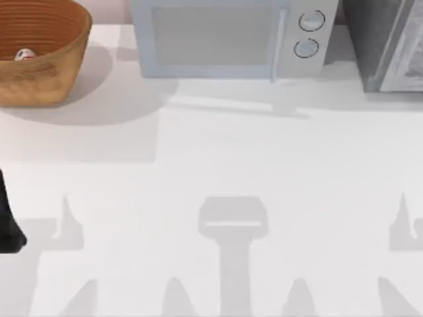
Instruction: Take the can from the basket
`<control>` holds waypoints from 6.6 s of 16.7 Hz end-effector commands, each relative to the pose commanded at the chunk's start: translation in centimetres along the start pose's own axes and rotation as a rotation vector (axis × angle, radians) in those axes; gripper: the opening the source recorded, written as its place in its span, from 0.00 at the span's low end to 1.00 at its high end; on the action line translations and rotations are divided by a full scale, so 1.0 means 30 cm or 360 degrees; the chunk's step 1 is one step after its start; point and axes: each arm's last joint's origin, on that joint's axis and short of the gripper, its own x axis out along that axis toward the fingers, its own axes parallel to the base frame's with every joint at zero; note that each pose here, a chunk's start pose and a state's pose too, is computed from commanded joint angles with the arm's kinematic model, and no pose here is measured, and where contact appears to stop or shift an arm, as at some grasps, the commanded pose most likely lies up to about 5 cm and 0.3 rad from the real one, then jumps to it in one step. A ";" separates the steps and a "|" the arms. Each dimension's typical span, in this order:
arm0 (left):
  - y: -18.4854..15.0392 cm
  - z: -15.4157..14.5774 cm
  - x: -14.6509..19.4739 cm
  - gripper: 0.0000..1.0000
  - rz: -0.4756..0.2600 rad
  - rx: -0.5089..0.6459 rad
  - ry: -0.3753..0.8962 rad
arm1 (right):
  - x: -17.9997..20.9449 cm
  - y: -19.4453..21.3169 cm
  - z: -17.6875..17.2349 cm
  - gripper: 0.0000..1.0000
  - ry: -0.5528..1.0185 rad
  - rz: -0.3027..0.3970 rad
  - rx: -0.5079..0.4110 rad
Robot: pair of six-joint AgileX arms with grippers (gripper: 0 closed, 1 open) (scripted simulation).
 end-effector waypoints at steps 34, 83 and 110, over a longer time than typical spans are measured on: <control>0.228 0.149 1.291 1.00 0.0035 -0.0296 0.1936 | 0.000 0.000 0.000 1.00 0.0000 0.0000 0.0000; 0.197 -0.105 1.457 0.00 -0.0149 -0.0141 0.2018 | 0.000 0.000 0.000 1.00 0.0000 0.0000 0.0000; 0.009 0.446 0.166 0.00 0.0023 0.0054 0.0456 | 0.000 0.000 0.000 1.00 0.0000 0.0000 0.0000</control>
